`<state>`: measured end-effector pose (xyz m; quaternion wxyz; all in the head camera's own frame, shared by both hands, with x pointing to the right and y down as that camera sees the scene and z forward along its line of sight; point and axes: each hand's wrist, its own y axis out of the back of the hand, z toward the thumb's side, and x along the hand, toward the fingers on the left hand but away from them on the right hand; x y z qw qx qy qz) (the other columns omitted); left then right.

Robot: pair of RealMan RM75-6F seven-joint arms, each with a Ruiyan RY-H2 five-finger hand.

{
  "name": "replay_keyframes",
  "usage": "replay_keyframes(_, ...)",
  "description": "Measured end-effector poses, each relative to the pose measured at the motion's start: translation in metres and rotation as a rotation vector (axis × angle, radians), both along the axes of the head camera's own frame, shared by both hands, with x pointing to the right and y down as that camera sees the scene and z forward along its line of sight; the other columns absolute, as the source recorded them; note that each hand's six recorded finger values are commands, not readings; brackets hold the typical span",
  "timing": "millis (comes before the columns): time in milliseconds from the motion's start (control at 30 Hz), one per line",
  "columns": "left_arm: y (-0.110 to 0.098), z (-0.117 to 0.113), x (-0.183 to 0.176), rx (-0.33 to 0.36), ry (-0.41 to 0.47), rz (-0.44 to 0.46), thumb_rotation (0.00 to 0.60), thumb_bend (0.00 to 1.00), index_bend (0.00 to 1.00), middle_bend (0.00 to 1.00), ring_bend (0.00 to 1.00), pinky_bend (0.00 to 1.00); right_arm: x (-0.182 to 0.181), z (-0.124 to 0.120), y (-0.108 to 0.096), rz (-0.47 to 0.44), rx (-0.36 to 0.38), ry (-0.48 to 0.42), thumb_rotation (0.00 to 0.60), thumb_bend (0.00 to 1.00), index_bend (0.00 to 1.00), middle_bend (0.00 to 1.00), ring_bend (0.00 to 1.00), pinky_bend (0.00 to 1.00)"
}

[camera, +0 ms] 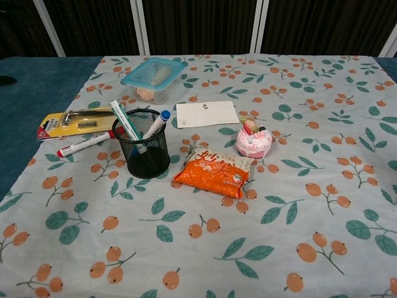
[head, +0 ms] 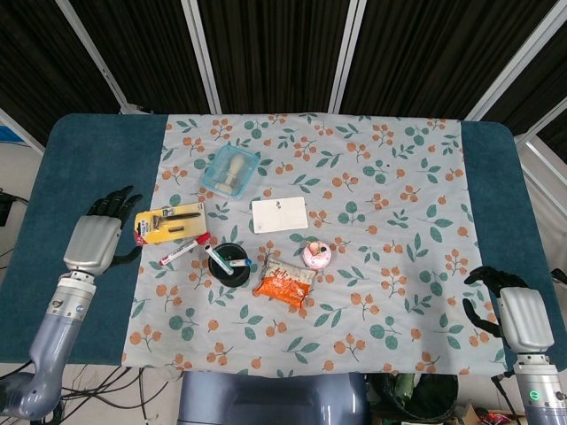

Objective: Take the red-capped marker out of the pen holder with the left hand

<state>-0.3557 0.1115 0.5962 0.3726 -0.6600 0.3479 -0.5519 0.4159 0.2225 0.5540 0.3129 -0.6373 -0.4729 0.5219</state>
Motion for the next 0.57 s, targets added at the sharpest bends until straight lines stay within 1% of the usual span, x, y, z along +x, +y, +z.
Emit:
replay_keyframes(33, 0.004, -0.002, -0.003, 0.002, -0.001, -0.002, 0.6, 0.15, 0.04, 0.0, 0.01, 0.08, 0.0, 0.0, 0.0, -0.001, 0.0, 0.001, 0.6, 0.44, 0.47, 0.34, 0.34, 0.33)
replay_keyframes(100, 0.014, -0.006, -0.013, 0.01, -0.007, -0.007, 0.6, 0.08, 0.0, 0.0, 0.0, 0.02, 0.0, 0.0, 0.0, -0.005, -0.001, 0.002, 0.6, 0.41, 0.41, 0.24, 0.25, 0.29)
replay_keyframes(167, 0.026, -0.01, -0.026, 0.02, -0.022, -0.008, 0.6, 0.03, 0.0, 0.0, 0.0, 0.0, 0.0, 0.001, 0.001, -0.014, -0.005, 0.011, 0.6, 0.33, 0.25, 0.11, 0.13, 0.24)
replay_keyframes(200, 0.034, -0.011, -0.033, 0.02, -0.035, -0.008, 0.6, 0.01, 0.0, 0.0, 0.0, 0.0, 0.0, 0.001, 0.001, -0.02, -0.011, 0.02, 0.6, 0.27, 0.13, 0.04, 0.05, 0.21)
replay_keyframes(233, 0.043, -0.011, -0.041, 0.014, -0.05, -0.009, 0.6, 0.01, 0.0, 0.0, 0.0, 0.0, 0.0, 0.002, 0.001, -0.028, -0.017, 0.033, 0.6, 0.22, 0.04, 0.0, 0.01, 0.2)
replay_keyframes(267, 0.055, -0.011, -0.053, 0.004, -0.071, -0.015, 0.6, 0.01, 0.0, 0.0, 0.0, 0.0, 0.001, 0.003, 0.002, -0.039, -0.025, 0.055, 0.6, 0.2, 0.0, 0.0, 0.0, 0.19)
replay_keyframes(333, 0.072, -0.014, -0.071, 0.001, -0.102, -0.033, 0.6, 0.01, 0.0, 0.0, 0.0, 0.0, 0.001, 0.003, 0.002, -0.058, -0.033, 0.092, 0.6, 0.19, 0.0, 0.0, 0.0, 0.19)
replay_keyframes(367, 0.08, -0.017, -0.081, 0.013, -0.117, -0.045, 0.6, 0.01, 0.0, 0.0, 0.0, 0.0, 0.001, 0.003, 0.003, -0.069, -0.038, 0.114, 0.6, 0.19, 0.0, 0.0, 0.0, 0.19)
replay_keyframes(433, 0.09, -0.022, -0.093, 0.039, -0.13, -0.051, 0.6, 0.01, 0.0, 0.0, 0.0, 0.0, 0.0, 0.003, 0.003, -0.081, -0.042, 0.136, 0.6, 0.19, 0.0, 0.0, 0.0, 0.19)
replay_keyframes(567, 0.104, -0.033, -0.107, 0.096, -0.131, -0.049, 0.6, 0.01, 0.0, 0.0, 0.0, 0.0, -0.001, 0.003, 0.004, -0.076, -0.042, 0.131, 0.6, 0.19, 0.0, 0.0, 0.0, 0.19)
